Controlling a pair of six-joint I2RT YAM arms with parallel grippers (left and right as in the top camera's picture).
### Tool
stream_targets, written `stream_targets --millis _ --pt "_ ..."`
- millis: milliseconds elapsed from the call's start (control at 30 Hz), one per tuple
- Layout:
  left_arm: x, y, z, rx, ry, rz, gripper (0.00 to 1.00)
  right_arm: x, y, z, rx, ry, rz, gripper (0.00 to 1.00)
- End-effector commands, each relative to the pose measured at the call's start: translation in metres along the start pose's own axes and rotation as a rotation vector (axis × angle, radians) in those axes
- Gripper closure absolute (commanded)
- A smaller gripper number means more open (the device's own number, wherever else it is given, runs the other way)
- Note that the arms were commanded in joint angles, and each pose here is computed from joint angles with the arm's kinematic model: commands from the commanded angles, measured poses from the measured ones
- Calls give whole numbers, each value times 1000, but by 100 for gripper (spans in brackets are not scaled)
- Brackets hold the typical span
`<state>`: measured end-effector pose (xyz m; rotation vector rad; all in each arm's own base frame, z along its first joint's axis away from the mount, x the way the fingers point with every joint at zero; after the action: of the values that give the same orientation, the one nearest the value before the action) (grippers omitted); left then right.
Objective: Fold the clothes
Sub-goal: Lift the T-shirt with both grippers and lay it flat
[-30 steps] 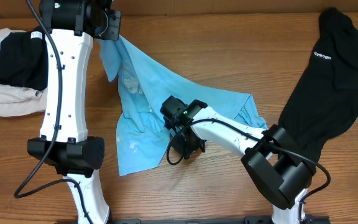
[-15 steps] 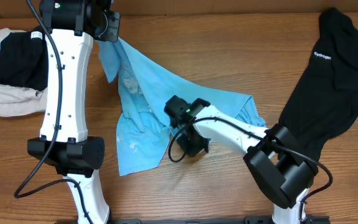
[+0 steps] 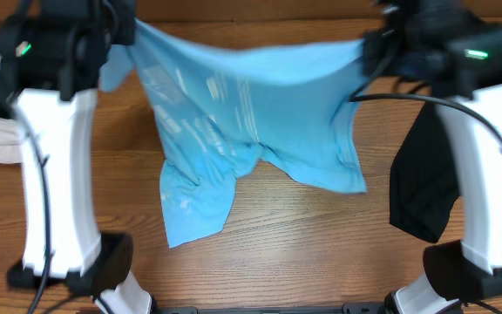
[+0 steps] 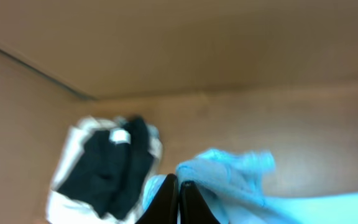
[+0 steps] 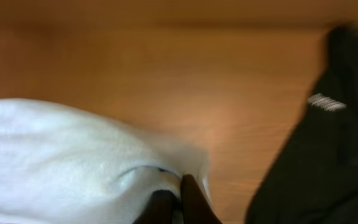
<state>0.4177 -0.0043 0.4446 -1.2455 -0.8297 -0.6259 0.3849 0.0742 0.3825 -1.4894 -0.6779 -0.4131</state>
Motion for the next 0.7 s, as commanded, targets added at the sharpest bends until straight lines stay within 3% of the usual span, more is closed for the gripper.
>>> stream_targets --millis 0,167,433,667 --pt "30 -85 38 72 -86 -222 96 21 -66 -25 -41 55 -176 96" --pt "42 -164 64 56 -162 -413 96 24 -155 -46 -86 105 -390 96" --pt "26 -265 100 36 -236 -610 96 -15 -295 -49 -119 129 -745 96" --pt "7 -315 119 35 -255 -701 96 -58 -350 -46 -124 126 -860 96"
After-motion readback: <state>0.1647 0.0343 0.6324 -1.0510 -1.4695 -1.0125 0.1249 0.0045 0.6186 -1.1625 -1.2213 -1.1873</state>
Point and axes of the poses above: each gripper's point midway between its finger pads, its own y axis out along the fingers, its own z axis along the line the jaws close on, x = y × z, the point moved 3 cm from there along -y, back along the fingers, and after that the axes turned 9 degrees about -y, right-handed, at the moved point
